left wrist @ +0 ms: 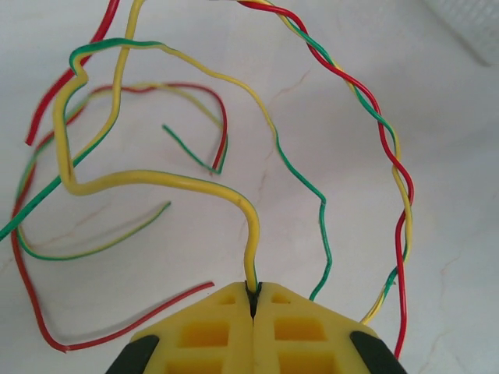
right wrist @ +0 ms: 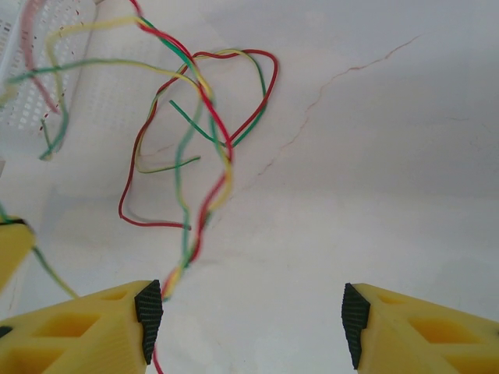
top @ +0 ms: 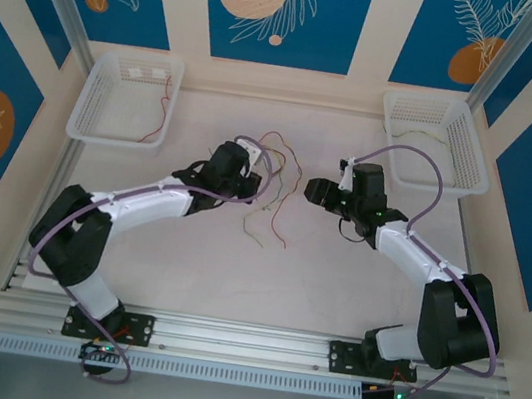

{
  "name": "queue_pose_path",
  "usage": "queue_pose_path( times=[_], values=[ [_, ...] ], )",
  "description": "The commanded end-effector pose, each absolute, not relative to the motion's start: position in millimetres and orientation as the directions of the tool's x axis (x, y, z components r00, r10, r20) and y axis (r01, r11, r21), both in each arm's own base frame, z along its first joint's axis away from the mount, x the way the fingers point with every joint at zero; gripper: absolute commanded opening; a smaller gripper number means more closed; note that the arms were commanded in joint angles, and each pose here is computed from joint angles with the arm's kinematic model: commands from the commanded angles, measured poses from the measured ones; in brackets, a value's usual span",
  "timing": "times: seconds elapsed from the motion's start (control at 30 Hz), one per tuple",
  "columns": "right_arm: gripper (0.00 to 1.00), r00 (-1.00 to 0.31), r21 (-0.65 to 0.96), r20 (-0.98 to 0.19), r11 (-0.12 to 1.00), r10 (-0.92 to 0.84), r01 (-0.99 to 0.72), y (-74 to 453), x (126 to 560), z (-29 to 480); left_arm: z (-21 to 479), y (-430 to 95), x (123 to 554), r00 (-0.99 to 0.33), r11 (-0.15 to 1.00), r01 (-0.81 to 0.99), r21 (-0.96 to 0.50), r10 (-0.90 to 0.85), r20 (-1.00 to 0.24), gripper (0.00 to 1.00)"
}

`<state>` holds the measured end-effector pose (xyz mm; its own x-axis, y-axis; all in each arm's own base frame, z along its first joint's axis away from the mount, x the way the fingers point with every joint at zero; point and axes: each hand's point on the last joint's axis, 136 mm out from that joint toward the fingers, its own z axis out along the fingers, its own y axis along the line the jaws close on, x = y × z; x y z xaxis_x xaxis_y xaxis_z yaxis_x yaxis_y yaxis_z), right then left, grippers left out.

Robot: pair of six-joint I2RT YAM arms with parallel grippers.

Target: Untangle the cables

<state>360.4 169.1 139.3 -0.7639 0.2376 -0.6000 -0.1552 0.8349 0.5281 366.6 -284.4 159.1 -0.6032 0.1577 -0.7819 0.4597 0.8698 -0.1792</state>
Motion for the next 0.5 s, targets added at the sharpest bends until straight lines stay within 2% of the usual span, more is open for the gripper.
queue_pose_path(
  times=[0.0,0.27,0.47],
  values=[
    [0.65,-0.75,0.52,-0.616,0.839,0.242,-0.156,169,361,141,182,-288,355,-0.555,0.835,0.524,-0.168,0.185,-0.811,0.0],
    [0.65,-0.694,0.498,-0.673,0.851,0.257,-0.168,161,361,156,220,-287,344,-0.462,0.796,0.581,-0.17,0.151,-0.874,0.0],
    [0.65,-0.58,0.467,-0.758,0.87,0.3,-0.16,140,353,178,229,-297,331,-0.428,0.733,0.652,-0.196,0.142,-0.892,0.0]
  ],
)
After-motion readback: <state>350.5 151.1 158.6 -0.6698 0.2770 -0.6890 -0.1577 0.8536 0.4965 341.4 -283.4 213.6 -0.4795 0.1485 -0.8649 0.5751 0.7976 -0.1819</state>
